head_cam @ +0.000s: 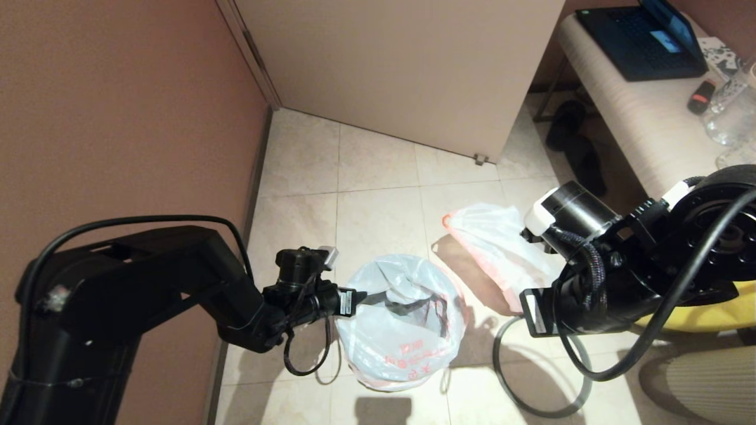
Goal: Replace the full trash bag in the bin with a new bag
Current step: Put the new garbage bag on the trash can
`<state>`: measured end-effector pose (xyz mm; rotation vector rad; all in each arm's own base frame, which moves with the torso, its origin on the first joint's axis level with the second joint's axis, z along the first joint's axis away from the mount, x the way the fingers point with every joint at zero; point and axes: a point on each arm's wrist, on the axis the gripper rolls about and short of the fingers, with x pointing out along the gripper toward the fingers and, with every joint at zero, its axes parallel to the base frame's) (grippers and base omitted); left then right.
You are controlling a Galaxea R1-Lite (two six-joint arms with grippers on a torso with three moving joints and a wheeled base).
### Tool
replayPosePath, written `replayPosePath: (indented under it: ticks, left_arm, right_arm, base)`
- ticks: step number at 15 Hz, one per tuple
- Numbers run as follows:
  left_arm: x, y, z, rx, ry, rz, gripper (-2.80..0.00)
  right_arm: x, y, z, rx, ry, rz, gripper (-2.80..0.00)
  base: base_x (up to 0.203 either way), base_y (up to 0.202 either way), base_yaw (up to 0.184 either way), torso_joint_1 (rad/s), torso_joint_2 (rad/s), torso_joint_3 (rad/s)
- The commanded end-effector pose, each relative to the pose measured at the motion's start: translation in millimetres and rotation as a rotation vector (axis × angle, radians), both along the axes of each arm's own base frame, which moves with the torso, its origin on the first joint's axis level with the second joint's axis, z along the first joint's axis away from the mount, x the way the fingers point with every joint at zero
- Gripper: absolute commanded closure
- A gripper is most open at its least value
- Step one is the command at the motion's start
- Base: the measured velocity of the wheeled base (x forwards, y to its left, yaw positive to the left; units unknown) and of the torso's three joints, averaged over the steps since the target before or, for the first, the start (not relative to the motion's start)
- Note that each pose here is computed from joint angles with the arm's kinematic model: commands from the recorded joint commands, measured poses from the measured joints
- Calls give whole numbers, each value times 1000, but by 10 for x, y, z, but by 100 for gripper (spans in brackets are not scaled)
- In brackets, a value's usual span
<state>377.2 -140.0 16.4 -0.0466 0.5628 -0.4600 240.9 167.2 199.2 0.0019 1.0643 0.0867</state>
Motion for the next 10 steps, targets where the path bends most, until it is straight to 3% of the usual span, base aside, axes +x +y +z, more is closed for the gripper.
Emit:
replayPosePath:
  ticks: [1, 4, 6, 7, 10]
  left_arm:
    - [-91, -37, 249, -26, -45, -27, -280]
    - [-232, -43, 559, -60, -97, -68, -280]
    - [-332, -20, 843, -80, -160, -73, -280]
    - [-311, 69, 919, -83, -184, -47, 0]
    - [-39, 420, 808, -81, -200, 57, 0]
  right_arm:
    - [14, 9, -96, -33, 27, -2, 0]
    - [119, 78, -238, -78, 46, 2, 0]
    - [181, 131, -211, -57, 0, 33, 0]
    - [215, 177, -211, -52, -29, 73, 0]
    - [357, 389, -429, -84, -47, 219, 0]
  base:
    - [0, 0, 0, 0, 0, 0]
    - [0, 0, 0, 0, 0, 0]
    - [0, 0, 0, 0, 0, 0]
    - [0, 0, 0, 0, 0, 0]
    - [0, 0, 0, 0, 0, 0]
